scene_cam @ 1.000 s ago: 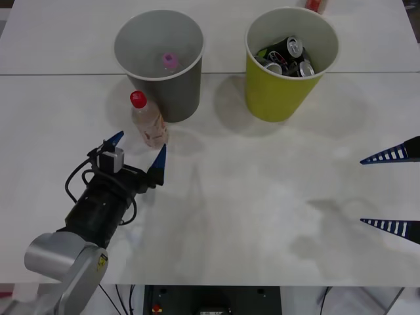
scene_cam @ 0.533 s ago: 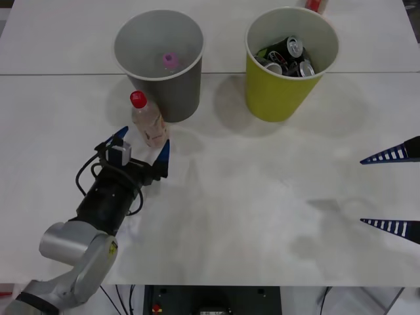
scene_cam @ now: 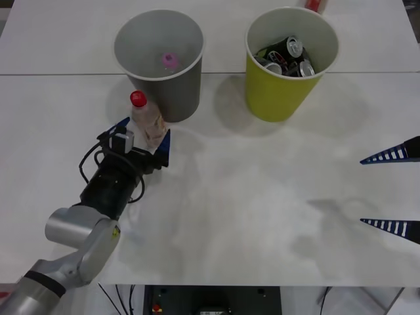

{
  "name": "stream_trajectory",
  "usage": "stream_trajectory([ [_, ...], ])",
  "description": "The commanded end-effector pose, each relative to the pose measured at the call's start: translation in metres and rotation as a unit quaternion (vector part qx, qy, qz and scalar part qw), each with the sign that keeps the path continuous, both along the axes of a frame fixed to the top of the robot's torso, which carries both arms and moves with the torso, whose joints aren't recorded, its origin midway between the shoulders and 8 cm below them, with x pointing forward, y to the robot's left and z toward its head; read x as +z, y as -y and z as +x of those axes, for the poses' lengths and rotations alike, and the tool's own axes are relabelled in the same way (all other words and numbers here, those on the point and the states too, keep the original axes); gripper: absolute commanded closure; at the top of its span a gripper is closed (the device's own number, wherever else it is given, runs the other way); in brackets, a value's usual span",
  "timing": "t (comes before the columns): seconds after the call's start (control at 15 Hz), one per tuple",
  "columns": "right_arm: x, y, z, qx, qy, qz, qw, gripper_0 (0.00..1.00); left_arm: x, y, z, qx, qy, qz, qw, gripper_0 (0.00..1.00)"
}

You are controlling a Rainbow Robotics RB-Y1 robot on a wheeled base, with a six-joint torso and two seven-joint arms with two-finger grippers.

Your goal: Put the can into the green bin and the plastic bottle into the gray bin

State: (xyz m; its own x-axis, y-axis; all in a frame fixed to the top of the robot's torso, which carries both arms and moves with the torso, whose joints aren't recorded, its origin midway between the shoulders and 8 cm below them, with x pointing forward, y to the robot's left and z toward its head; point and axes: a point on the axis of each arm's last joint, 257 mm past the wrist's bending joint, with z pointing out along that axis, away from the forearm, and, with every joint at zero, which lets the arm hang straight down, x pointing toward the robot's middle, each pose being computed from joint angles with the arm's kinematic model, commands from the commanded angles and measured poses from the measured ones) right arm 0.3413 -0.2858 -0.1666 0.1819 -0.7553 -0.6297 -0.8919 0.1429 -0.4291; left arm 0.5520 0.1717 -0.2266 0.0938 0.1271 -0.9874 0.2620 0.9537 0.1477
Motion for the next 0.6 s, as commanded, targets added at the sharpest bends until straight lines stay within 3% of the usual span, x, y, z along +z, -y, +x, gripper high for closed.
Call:
stream_trajectory([
  [0.07,0.000,0.000,0.000,0.000,0.000,0.000,1.0000,0.00,-0.001,-0.001,0.012,0.002,-0.003,0.005,1.0000,0.00],
  [0.6,0.000,0.000,0.000,0.000,0.000,0.000,1.0000,0.00,0.007,0.003,0.032,0.002,-0.001,0.003,1.0000,0.00],
])
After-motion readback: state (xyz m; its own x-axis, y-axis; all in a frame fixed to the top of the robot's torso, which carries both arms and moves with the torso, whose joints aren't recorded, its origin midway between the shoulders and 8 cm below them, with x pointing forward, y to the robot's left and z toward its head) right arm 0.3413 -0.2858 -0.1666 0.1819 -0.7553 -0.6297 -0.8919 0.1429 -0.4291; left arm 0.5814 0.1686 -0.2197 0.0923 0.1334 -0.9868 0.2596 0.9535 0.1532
